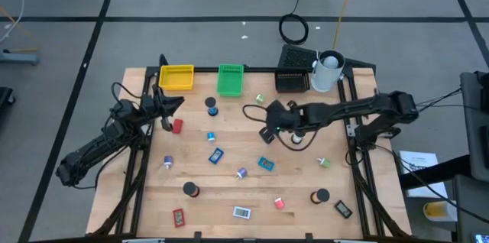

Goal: Pick & Place Office items
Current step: Put the right blue charger adapter into the black bin

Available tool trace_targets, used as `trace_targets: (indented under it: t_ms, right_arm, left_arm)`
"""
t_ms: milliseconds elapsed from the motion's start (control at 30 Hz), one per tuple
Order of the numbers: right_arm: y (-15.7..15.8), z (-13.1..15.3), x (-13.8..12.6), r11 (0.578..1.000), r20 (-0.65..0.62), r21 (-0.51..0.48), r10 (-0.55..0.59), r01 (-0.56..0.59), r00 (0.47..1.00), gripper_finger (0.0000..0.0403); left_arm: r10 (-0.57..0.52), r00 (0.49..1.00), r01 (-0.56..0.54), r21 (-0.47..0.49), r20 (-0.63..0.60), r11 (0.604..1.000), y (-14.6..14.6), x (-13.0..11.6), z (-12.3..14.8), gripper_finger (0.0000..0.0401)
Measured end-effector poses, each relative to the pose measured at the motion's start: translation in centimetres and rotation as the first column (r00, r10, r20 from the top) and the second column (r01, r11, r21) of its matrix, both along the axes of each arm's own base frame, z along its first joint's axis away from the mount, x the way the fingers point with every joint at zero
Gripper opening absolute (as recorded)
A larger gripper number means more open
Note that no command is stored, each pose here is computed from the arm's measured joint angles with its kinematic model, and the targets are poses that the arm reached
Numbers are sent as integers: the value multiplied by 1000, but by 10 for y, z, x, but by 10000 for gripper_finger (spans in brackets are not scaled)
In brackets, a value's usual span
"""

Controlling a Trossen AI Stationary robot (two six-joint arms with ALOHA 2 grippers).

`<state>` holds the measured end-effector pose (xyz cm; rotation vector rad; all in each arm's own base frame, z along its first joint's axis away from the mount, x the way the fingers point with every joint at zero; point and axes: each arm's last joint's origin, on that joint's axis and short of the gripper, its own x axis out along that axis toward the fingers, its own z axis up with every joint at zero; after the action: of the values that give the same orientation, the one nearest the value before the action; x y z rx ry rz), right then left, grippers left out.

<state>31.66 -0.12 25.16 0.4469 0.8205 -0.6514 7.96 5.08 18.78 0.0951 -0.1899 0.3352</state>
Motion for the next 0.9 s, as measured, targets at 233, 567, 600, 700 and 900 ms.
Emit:
trace_targets:
  t_ms: [233,567,600,700,900]
  right_arm:
    - [-1,-22,10,989,-85,144,38,-26,996,158]
    - [2,-61,19,981,-243,192,69,-22,967,207]
    - [1,-65,20,981,-257,192,66,-16,964,208]
    - [-3,-71,21,982,-277,191,56,-2,959,208]
    - [-4,-72,24,982,-259,191,53,-3,964,208]
  left_arm:
    - [0,1000,0,0,0,1000,0,0,0,47]
    - [0,1000,0,0,0,1000,0,0,0,47]
    - [0,1000,0,0,0,1000,0,0,0,47]
    - [0,1000,0,0,0,1000,0,0,0,47]
    - [1,1000,-1,0,0,1000,0,0,0,47]
